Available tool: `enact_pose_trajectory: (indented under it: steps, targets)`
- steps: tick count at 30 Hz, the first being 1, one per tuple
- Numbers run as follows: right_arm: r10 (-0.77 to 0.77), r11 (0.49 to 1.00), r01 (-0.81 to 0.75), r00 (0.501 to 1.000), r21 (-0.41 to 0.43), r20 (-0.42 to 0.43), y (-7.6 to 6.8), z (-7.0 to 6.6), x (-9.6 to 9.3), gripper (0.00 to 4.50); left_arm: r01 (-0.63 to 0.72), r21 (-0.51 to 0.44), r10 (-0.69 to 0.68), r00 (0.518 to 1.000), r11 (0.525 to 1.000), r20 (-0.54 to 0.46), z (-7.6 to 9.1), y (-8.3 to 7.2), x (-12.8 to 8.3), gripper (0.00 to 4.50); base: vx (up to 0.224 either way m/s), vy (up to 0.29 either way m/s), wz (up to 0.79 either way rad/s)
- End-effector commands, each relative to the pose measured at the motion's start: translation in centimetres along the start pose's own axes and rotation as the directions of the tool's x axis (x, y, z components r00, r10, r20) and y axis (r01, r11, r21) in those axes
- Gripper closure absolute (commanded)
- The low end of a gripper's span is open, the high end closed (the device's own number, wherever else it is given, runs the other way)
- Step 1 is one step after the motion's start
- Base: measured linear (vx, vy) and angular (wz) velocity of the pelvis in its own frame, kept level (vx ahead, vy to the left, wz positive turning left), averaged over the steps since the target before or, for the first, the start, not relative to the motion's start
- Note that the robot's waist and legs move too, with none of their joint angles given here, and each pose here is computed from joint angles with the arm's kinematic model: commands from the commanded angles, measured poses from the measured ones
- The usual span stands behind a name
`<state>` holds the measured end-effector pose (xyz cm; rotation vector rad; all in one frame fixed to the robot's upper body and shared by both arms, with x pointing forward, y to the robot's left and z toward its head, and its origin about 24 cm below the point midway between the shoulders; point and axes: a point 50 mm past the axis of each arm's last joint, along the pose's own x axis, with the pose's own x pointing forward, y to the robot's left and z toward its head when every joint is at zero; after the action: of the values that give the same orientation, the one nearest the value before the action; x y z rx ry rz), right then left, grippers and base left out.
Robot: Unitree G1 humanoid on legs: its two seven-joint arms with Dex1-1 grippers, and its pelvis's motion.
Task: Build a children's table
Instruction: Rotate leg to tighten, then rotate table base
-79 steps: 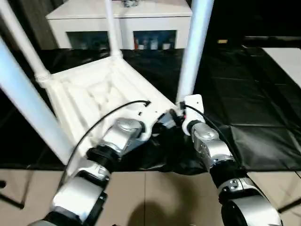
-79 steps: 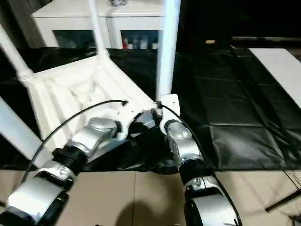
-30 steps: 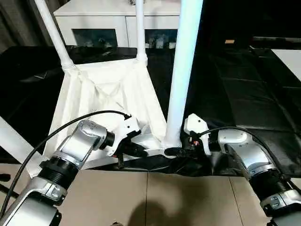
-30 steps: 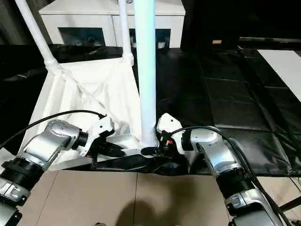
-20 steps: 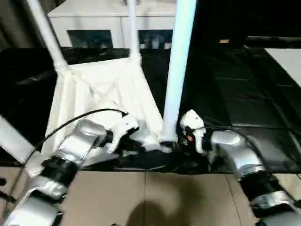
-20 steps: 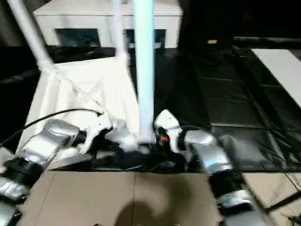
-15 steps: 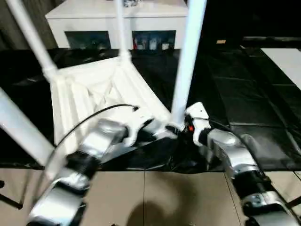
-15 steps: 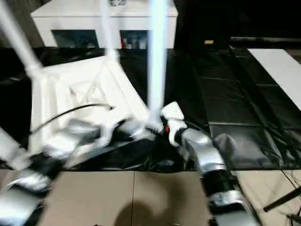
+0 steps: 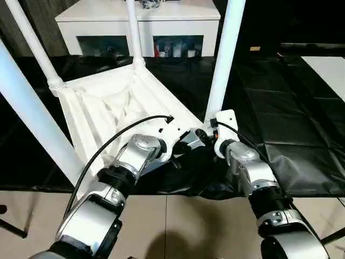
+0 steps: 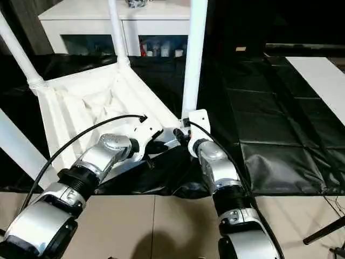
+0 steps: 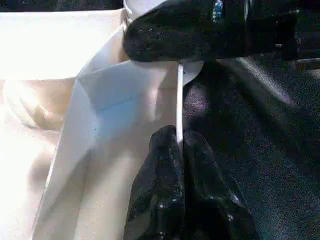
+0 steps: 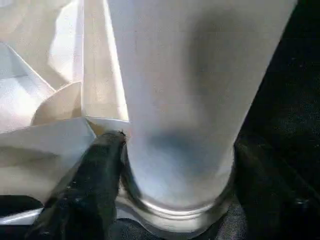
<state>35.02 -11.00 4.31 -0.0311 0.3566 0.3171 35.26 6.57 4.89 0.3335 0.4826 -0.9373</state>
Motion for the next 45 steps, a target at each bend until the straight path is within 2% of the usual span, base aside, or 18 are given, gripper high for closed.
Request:
enact_pose_trajectory:
  steps: [1, 2, 3, 4, 7, 9, 12, 13, 16, 18, 19, 23, 24, 27, 30, 34, 38, 45]
  targets:
    - [0.050, 0.999, -0.050, 0.998, 0.006, -0.040, 0.8, -0.9, -0.1, 0.90, -0.019, 0.026, 0.018, 0.999, 0.999, 0.038, 0.2, 0.5, -0.3, 4.50, 0.000, 0.000, 0.00]
    - [0.050, 0.999, -0.050, 0.998, 0.006, -0.040, 0.8, -0.9, -0.1, 0.67, -0.019, 0.026, 0.018, 0.999, 0.999, 0.038, 0.2, 0.5, -0.3, 4.50, 0.000, 0.000, 0.00]
    - [0.040, 0.999, -0.041, 0.999, -0.031, -0.034, 0.7, -0.8, -0.1, 0.67, -0.015, 0.030, 0.014, 0.999, 0.999, 0.052, 0.2, 0.5, -0.3, 4.50, 0.000, 0.000, 0.00]
    - [0.021, 0.994, -0.022, 1.000, -0.104, -0.013, -0.1, -0.7, -0.4, 0.67, -0.013, 0.042, 0.009, 0.995, 0.999, 0.103, 0.6, 0.5, -0.3, 4.50, 0.000, 0.000, 0.00]
    - [0.017, 0.995, -0.015, 1.000, -0.100, 0.020, -1.9, -0.5, -1.4, 0.67, 0.011, 0.072, -0.025, 0.980, 0.997, 0.196, 1.6, 0.6, -0.7, 4.50, 0.000, 0.000, 0.00]
    - [0.040, 0.995, -0.036, 0.998, -0.094, 0.042, -2.6, -0.3, -2.0, 0.65, 0.037, 0.055, -0.049, 0.972, 0.998, 0.232, 1.9, 0.6, -1.1, 4.06, 0.000, 0.000, 0.00]
    - [0.067, 0.993, -0.060, 0.996, -0.106, 0.063, -3.3, -0.1, -2.8, 0.65, 0.075, 0.059, -0.088, 0.963, 0.995, 0.255, 2.1, 0.6, -1.6, 3.93, 0.000, 0.000, 0.00]
    - [0.119, 0.988, -0.109, 0.989, -0.109, 0.084, -4.2, 0.2, -3.8, 0.65, 0.117, 0.071, -0.132, 0.953, 0.991, 0.272, 2.1, 0.4, -2.4, 3.87, 0.000, 0.000, 0.00]
    - [0.187, 0.976, -0.173, 0.977, -0.130, 0.103, -5.4, 0.6, -5.3, 0.65, 0.201, 0.082, -0.217, 0.932, 0.976, 0.291, 2.2, -0.2, -3.8, 3.58, 0.000, 0.000, 0.00]
    - [0.197, 0.974, -0.181, 0.975, -0.138, 0.107, -5.9, 0.6, -5.6, 0.65, 0.239, 0.094, -0.256, 0.928, 0.966, 0.270, 1.9, -0.5, -4.3, 3.45, 0.000, 0.000, 0.00]
    - [0.208, 0.971, -0.191, 0.972, -0.146, 0.110, -6.6, 0.7, -6.1, 0.65, 0.301, 0.101, -0.316, 0.923, 0.948, 0.219, 1.4, -0.9, -5.1, 3.20, 0.000, 0.000, 0.00]
    - [0.272, 0.953, -0.255, 0.959, -0.165, 0.085, -7.6, 0.8, -7.3, 0.65, 0.413, 0.096, -0.418, 0.907, 0.906, 0.042, -0.8, -1.9, -7.2, 3.11, 0.000, 0.000, 0.00]
    - [0.362, 0.922, -0.349, 0.931, -0.170, 0.050, -7.4, 0.6, -8.0, 0.65, 0.391, 0.082, -0.390, 0.920, 0.917, -0.030, -1.8, -1.8, -7.7, 3.11, 0.000, 0.000, 0.00]
    - [0.451, 0.878, -0.442, 0.893, -0.186, 0.008, -6.7, 0.3, -8.5, 0.65, 0.356, 0.078, -0.350, 0.933, 0.931, -0.080, -2.4, -1.5, -7.8, 3.11, 0.000, 0.000, 0.00]
    - [0.511, 0.838, -0.505, 0.859, -0.206, -0.027, -5.4, -0.3, -8.6, 0.65, 0.268, 0.069, -0.256, 0.956, 0.961, -0.142, -3.1, -0.6, -7.6, 3.11, 0.000, 0.000, 0.00]
    - [0.512, 0.841, -0.504, 0.859, -0.199, -0.011, -4.7, -0.4, -8.1, 0.65, 0.175, 0.084, -0.157, 0.970, 0.981, -0.184, -3.3, 0.2, -7.5, 3.11, 0.000, 0.000, 0.00]
    - [0.505, 0.847, -0.493, 0.863, -0.198, 0.011, -4.4, 0.0, -7.8, 0.65, 0.045, 0.120, -0.024, 0.985, 0.992, -0.170, -2.7, 1.3, -7.1, 3.11, 0.000, 0.000, 0.00]
    - [0.469, 0.866, -0.452, 0.883, -0.215, 0.031, -4.5, 0.4, -7.4, 0.65, -0.109, 0.204, 0.147, 0.972, 0.973, -0.181, -2.1, 2.7, -6.2, 3.11, 0.000, 0.000, 0.00]
